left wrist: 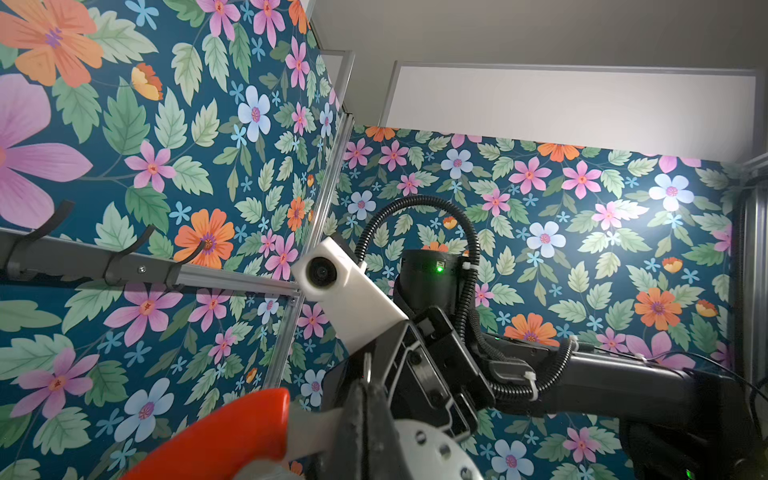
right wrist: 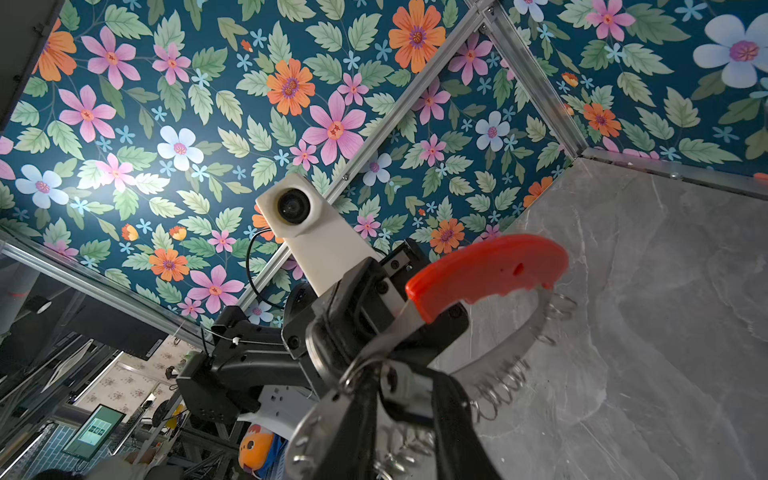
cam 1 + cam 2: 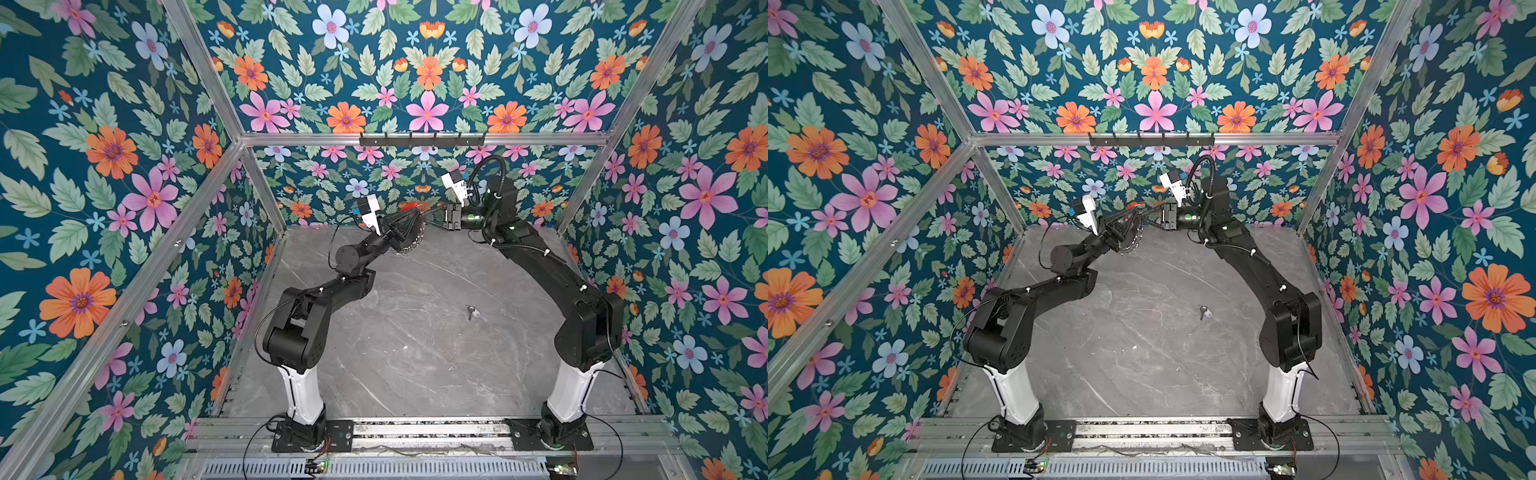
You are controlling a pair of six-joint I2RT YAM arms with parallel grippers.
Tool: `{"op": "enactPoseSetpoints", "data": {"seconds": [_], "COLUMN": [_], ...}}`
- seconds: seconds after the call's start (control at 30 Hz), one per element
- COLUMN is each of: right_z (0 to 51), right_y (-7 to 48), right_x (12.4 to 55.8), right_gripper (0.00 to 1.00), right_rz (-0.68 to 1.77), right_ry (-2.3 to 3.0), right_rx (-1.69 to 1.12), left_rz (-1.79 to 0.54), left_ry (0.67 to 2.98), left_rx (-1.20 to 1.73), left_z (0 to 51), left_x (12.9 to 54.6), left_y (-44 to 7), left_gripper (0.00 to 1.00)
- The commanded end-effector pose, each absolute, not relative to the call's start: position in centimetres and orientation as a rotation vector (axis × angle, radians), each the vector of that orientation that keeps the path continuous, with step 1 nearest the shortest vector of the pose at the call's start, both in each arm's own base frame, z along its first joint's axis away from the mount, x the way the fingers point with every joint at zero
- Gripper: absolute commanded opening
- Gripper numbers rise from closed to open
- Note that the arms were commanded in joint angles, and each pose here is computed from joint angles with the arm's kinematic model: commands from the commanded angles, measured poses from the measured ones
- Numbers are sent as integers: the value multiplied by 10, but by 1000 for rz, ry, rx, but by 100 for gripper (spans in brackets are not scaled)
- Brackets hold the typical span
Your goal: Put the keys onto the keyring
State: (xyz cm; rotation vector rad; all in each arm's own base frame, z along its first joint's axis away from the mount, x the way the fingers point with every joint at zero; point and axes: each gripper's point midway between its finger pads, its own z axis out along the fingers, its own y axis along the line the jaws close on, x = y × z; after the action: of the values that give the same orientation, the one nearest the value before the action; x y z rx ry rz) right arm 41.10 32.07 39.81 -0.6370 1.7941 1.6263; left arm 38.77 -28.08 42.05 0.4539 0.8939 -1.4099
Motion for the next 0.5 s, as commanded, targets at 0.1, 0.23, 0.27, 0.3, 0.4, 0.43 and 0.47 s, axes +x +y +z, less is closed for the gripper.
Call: {"op": "enactPoseSetpoints", "data": {"seconds": [0.1,0.23,0.27,0.3,0.4,0.43,0.47], "right_z": [408,405,405,404,402,401,399], "right_y": [301,292,292,292,296,298,300], "right_x": [411,409,408,406,401,400,400], "right_gripper": [35,38,39,39,42,42,43], "right_rz": [1542,1445,1440,1437,1430,1420,1411], "right_ry": [1762,1763,1762,1758,1749,1748,1752], "right_rx": [-619,-617,-623,-632,-662,-673,-680], "left_rz": [-1402,-1411,-1414,-1418,-1433,-1439,-1441], "left_ry": [823,826,826,827,829,829,827], "left_rx": [488,499,499,501,506,509,510], "left_z": [432,431,432,432,432,433,434], "left_x": [373,371,371,371,372,371,371], "left_y": [-276,-277,-277,-277,-279,-279,-279], "left_gripper": [0,0,0,0,0,0,0]}}
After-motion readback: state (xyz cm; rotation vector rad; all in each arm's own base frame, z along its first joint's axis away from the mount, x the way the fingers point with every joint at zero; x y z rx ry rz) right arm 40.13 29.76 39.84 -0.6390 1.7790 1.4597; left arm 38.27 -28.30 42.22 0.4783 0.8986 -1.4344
